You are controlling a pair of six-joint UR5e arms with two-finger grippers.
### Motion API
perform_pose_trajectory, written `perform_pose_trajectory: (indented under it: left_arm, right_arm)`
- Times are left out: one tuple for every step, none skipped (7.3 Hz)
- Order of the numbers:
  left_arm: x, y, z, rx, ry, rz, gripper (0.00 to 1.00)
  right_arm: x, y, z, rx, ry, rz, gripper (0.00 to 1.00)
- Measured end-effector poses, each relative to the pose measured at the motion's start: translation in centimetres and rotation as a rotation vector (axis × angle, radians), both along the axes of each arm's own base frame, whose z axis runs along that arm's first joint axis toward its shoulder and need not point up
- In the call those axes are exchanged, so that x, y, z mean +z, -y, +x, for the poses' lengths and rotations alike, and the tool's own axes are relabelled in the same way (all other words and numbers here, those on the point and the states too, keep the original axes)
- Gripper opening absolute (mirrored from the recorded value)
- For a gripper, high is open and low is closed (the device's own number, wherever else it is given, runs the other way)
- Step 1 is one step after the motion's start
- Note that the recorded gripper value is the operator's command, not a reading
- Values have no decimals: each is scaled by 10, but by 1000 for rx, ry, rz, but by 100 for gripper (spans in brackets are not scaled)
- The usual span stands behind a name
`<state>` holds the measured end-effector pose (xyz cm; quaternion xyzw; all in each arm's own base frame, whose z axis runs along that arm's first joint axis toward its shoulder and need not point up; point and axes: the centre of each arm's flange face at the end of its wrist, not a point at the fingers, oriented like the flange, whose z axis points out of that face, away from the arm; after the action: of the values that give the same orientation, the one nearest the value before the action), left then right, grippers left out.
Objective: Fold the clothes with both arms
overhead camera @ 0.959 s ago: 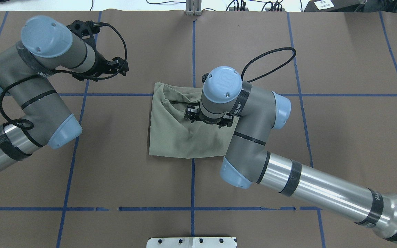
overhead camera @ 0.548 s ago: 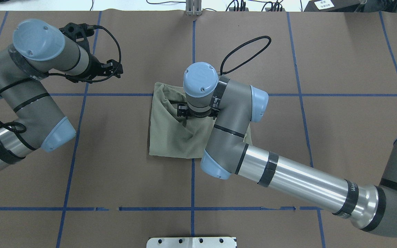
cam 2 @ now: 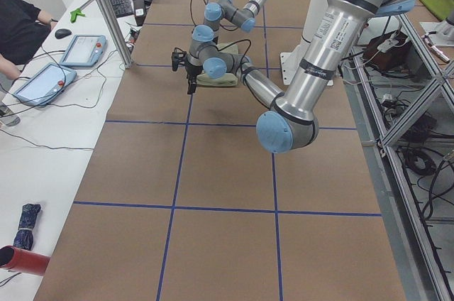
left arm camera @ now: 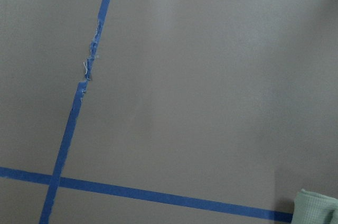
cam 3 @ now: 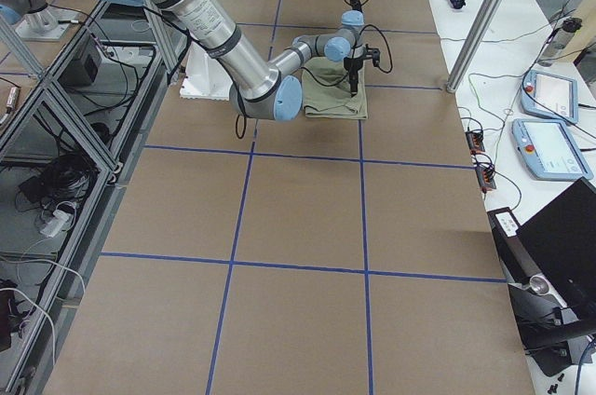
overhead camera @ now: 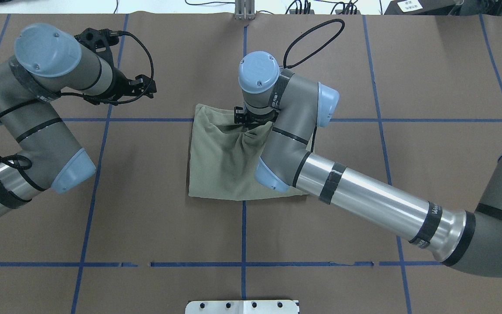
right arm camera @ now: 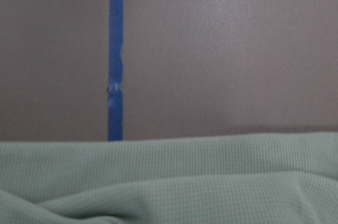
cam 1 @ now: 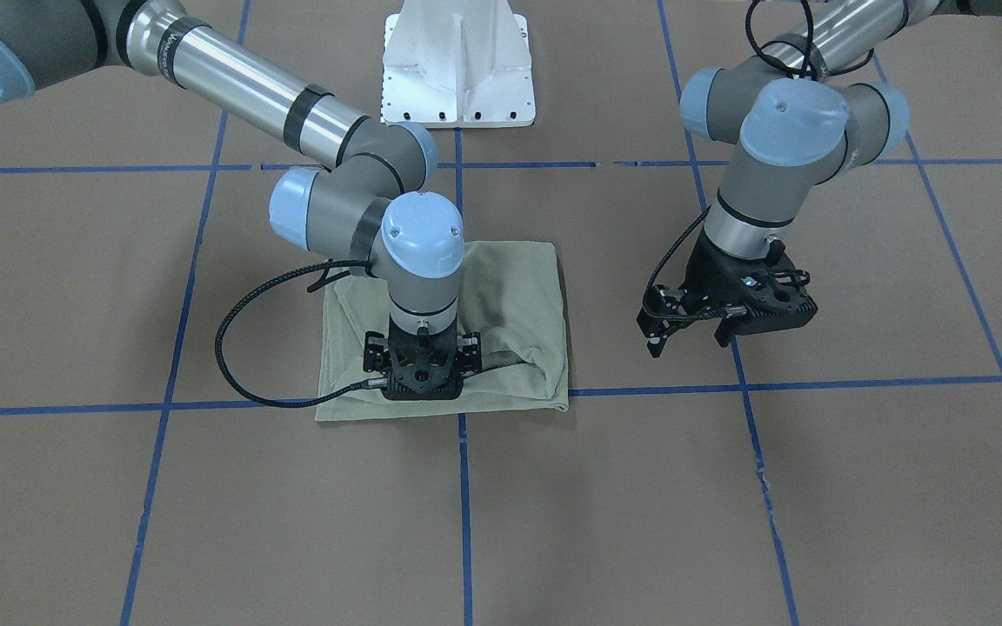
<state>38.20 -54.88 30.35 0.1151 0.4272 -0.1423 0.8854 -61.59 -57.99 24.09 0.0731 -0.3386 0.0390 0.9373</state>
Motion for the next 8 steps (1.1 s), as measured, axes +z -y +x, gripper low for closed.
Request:
perform_pose_trajectory:
  left_arm:
    - [-2, -1, 0, -1, -4, -1, 100]
    - [-3, -1, -1, -2, -6, 1, 100]
    - [-3, -1, -2, -2, -5, 2, 100]
    - [-3, 2, -6, -6, -5, 5, 100]
    - [-3, 7, -16, 5, -7, 15, 100]
    - [4, 9, -34, 46, -3, 34, 100]
    - [22, 4, -63, 95, 17, 68, 100]
    - [46, -7, -100, 144, 54, 121, 100]
  right_arm:
    - [8, 21, 10, 8, -4, 7, 99]
    - [12, 43, 28, 10, -3, 13, 99]
    - [13, 61, 47, 6, 2, 18, 99]
    - [13, 74, 63, -1, 9, 23, 100]
    - [15, 80, 83, -13, 25, 22, 100]
    - [27, 76, 116, -30, 42, 16, 100]
    - [42, 63, 161, -55, 36, 20, 100]
    - [53, 45, 214, -88, 3, 35, 100]
